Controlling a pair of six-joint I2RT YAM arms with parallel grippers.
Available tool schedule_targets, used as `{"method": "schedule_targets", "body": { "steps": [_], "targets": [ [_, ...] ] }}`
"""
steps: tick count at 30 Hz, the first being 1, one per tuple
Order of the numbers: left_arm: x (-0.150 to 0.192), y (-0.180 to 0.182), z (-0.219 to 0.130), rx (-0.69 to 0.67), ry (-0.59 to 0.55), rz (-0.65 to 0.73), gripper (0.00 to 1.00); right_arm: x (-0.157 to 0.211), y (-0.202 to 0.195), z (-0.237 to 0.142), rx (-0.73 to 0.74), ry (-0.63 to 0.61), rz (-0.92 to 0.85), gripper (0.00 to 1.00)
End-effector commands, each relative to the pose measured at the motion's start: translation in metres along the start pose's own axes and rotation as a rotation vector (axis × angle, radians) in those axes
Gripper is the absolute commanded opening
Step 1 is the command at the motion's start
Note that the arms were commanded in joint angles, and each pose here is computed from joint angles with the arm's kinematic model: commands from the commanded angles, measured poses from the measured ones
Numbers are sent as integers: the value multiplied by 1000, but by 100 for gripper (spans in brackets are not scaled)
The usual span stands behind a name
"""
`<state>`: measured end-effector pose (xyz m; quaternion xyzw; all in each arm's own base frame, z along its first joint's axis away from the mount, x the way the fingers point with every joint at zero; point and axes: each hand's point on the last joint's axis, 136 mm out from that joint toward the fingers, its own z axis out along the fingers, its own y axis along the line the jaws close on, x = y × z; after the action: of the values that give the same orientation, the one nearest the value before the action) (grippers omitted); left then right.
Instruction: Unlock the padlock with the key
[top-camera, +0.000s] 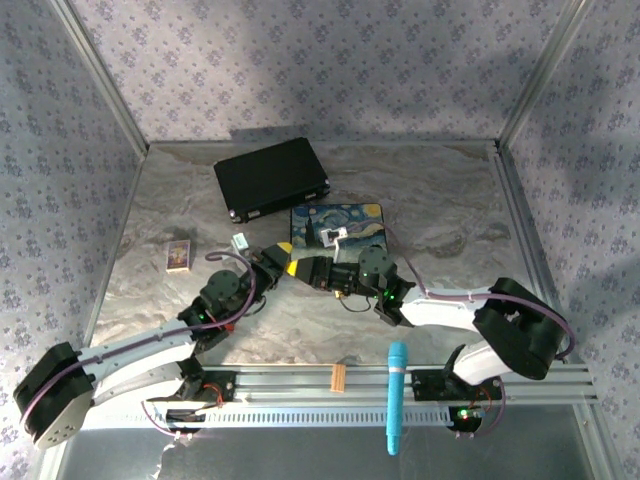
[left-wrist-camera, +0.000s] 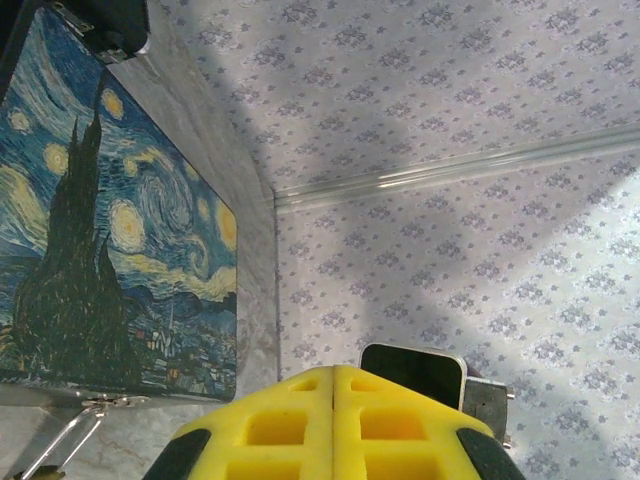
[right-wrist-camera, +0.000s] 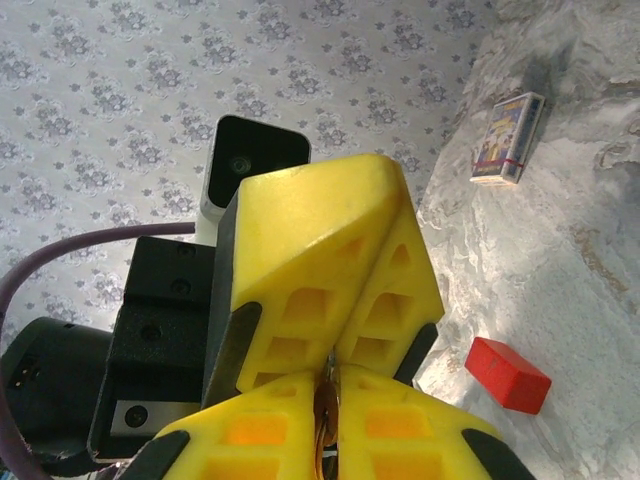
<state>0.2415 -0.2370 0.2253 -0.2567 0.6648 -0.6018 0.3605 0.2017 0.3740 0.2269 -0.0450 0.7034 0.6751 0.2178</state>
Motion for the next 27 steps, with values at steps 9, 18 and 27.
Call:
{"method": "schedule_targets", "body": {
  "steps": [9,18,27],
  "targets": [
    [10,4,-2,-21,50,-24,0,-17,2,-28,8,-69,-33,0],
    [16,13,3,-51,76,-33,0,-9,-8,-36,55,-17,-33,0],
    [23,10,8,-71,113,-5,13,-9,-12,-50,93,-18,-39,0]
  ]
}}
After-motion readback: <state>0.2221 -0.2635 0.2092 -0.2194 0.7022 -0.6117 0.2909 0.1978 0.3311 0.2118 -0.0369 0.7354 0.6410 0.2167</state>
